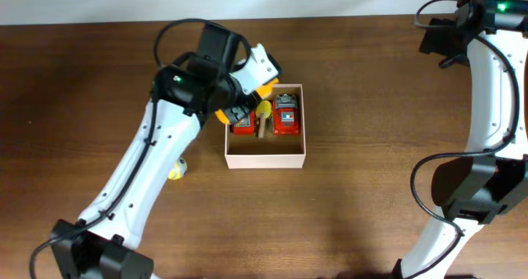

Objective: Pack container
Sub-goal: 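Lift the orange toy and carry it right over the box, then lower the orange toy into the box front and open the left gripper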

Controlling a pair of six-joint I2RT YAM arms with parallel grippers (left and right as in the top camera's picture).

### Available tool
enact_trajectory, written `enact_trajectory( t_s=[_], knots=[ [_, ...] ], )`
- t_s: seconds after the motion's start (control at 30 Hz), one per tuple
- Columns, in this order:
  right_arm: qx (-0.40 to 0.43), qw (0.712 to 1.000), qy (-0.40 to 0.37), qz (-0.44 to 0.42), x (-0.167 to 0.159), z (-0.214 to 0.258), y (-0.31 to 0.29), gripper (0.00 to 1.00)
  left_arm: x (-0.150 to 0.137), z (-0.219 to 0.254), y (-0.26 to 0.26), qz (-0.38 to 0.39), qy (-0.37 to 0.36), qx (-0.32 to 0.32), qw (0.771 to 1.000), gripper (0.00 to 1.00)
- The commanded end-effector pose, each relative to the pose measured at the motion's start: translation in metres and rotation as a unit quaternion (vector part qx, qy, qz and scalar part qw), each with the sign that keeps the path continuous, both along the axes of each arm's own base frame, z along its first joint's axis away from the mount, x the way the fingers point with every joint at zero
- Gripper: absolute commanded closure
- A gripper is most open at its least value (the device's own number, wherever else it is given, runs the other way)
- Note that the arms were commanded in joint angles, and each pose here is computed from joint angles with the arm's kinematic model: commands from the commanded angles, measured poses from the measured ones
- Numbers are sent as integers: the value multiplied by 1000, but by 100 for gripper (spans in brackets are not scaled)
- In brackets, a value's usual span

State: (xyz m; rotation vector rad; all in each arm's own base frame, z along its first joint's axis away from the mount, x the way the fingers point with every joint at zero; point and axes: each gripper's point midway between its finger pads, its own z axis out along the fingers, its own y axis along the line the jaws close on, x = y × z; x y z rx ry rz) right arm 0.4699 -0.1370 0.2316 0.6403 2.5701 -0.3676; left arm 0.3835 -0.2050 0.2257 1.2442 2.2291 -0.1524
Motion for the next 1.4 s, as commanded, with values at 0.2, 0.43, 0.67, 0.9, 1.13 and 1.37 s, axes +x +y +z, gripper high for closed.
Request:
enact_trajectory(
  t_s=[0.2,0.43,0.67,0.9,1.13,1.37],
  knots=[
    [0,1000,-4,-5,-1,2,-1,1,-16,-27,-15,-32,55,7,998,45],
    [0,1000,-4,-4,-1,2,-1,1,-14,-70,-23,-54,106,21,993,41],
    [0,1000,-4,-5,-1,2,-1,1,-18,-114,-32,-92,154,36,983,46],
    [0,1000,-4,-5,-1,2,-1,1,-28,-127,-44,-131,160,52,977,46],
    [0,1000,-4,-5,-1,2,-1,1,-37,-127,-56,-149,159,55,974,46],
    [0,1000,-4,-5,-1,2,-1,1,-57,-129,-68,-173,175,66,967,45]
  ],
)
